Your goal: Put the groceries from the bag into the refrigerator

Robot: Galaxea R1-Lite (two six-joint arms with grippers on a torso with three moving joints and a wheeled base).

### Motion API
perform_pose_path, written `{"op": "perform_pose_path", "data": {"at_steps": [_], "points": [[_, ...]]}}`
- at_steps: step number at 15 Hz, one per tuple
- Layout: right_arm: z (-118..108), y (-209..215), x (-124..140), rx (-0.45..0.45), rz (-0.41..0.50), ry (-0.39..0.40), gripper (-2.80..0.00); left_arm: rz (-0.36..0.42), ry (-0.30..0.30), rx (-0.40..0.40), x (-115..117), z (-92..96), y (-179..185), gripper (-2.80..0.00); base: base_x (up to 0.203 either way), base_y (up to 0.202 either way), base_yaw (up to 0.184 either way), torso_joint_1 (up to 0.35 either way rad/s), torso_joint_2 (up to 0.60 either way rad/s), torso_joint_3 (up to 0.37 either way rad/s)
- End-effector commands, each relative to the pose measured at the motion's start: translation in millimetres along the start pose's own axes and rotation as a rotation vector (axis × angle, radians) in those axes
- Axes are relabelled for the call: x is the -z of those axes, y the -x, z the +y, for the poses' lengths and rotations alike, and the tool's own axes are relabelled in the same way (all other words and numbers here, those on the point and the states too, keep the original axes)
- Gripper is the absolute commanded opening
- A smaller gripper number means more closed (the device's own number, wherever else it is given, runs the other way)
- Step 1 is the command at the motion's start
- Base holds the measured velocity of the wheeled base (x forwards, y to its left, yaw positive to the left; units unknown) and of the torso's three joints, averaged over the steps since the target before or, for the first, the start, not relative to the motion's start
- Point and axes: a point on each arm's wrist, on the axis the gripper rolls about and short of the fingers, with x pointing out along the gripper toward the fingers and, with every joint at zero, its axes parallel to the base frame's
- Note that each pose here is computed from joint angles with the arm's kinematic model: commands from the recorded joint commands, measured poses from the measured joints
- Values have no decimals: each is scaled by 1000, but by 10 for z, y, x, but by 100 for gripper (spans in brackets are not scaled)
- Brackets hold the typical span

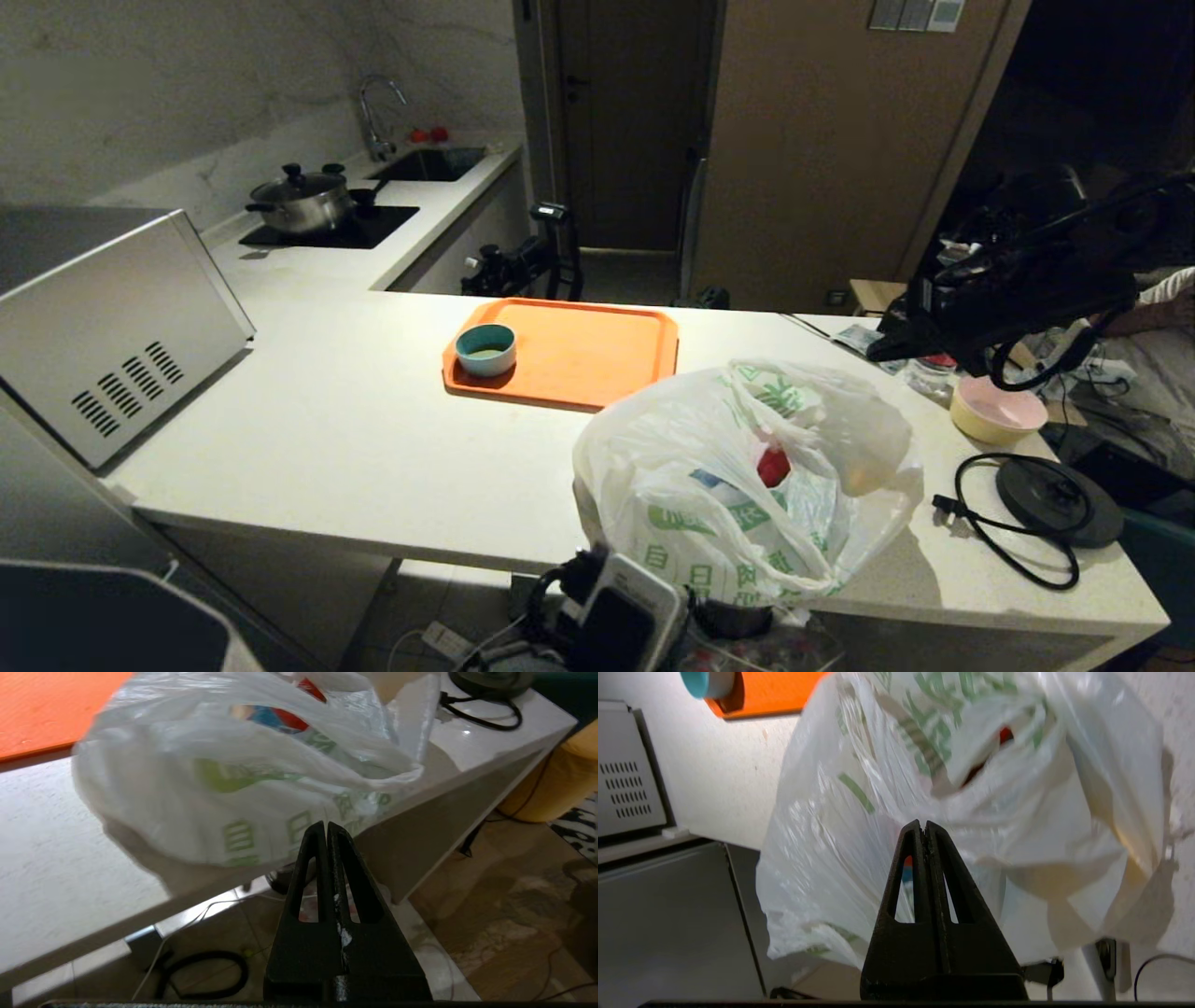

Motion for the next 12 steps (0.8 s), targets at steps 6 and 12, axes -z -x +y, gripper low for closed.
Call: {"op": "perform_pose_path", "data": {"at_steps": [6, 12], "points": [[-75, -80, 185, -10, 92, -25, -280, -71, 5, -37, 139, -470, -614, -280, 0, 0, 0, 0, 0, 0], [-23, -66, 247, -27, 111, -17, -280, -66, -11, -120, 125, -3, -854, -280, 0, 0, 0, 0, 0, 0]]}}
